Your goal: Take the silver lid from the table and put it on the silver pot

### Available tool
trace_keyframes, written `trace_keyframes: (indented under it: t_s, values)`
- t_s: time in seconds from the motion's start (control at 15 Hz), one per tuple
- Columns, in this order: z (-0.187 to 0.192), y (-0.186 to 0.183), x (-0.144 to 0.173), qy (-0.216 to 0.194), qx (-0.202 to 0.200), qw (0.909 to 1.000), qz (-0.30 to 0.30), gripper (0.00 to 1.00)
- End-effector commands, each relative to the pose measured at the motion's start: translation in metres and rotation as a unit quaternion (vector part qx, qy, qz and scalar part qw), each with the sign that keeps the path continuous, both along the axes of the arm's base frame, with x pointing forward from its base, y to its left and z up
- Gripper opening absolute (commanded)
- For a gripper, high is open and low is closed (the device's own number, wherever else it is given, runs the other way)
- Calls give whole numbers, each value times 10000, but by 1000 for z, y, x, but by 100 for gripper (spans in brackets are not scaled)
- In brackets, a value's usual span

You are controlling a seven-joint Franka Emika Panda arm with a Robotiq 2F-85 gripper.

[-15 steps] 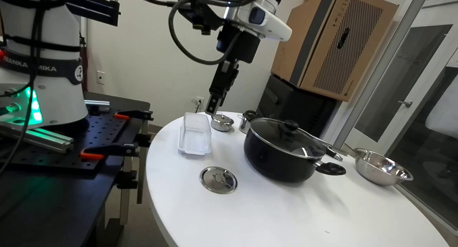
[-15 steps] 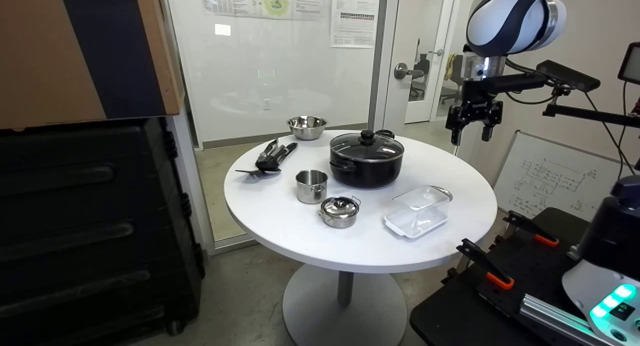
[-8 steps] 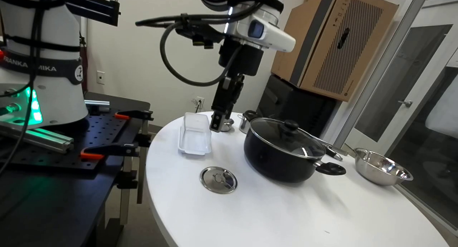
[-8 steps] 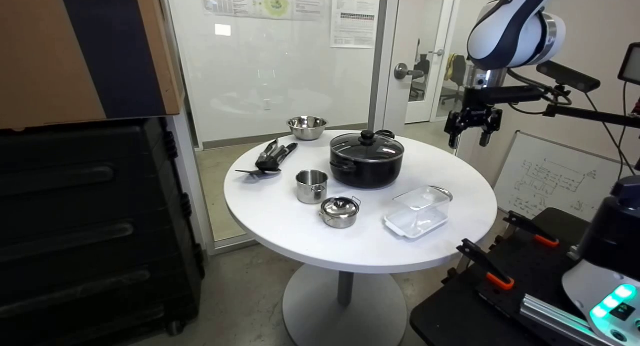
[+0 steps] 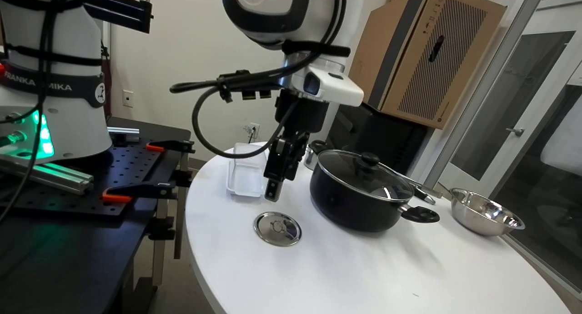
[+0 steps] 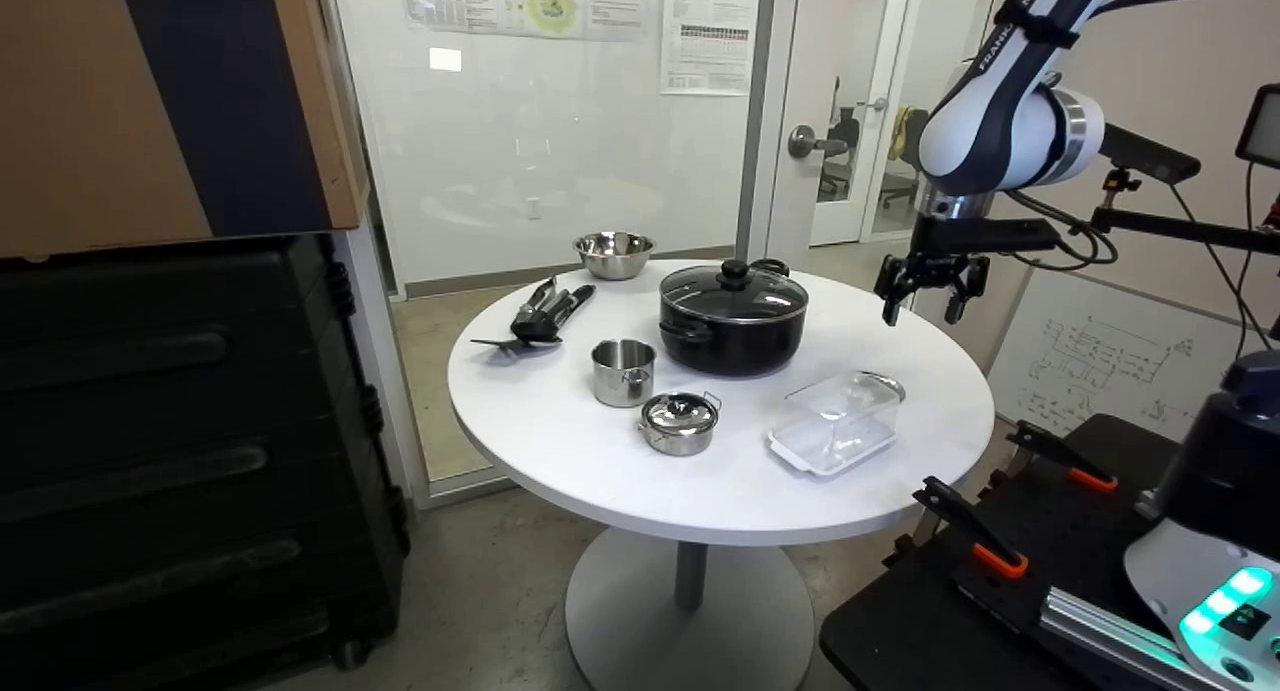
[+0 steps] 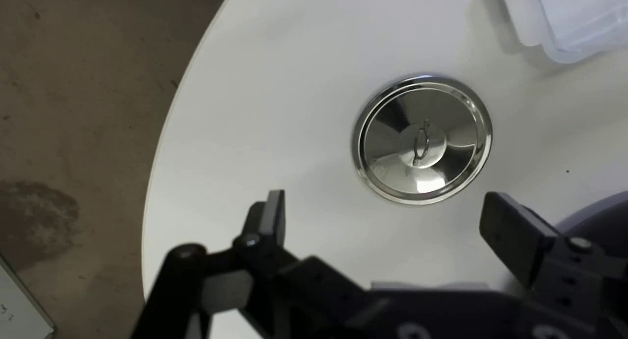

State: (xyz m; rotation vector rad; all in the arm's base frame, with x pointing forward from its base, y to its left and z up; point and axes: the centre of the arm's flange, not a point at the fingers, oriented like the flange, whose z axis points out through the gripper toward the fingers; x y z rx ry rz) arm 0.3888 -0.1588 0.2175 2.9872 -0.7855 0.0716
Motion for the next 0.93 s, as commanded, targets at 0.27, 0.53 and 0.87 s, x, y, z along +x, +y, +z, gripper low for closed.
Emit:
trace_keyframes:
  t_s: [0.27, 0.53, 0.87]
  values:
    - [-41, 8, 20, -112, -38, 9997, -225, 100]
    - [-55, 16, 27, -112, -33, 9997, -236, 100]
    - [-70, 23, 35, -72, 8, 9996, -257, 100]
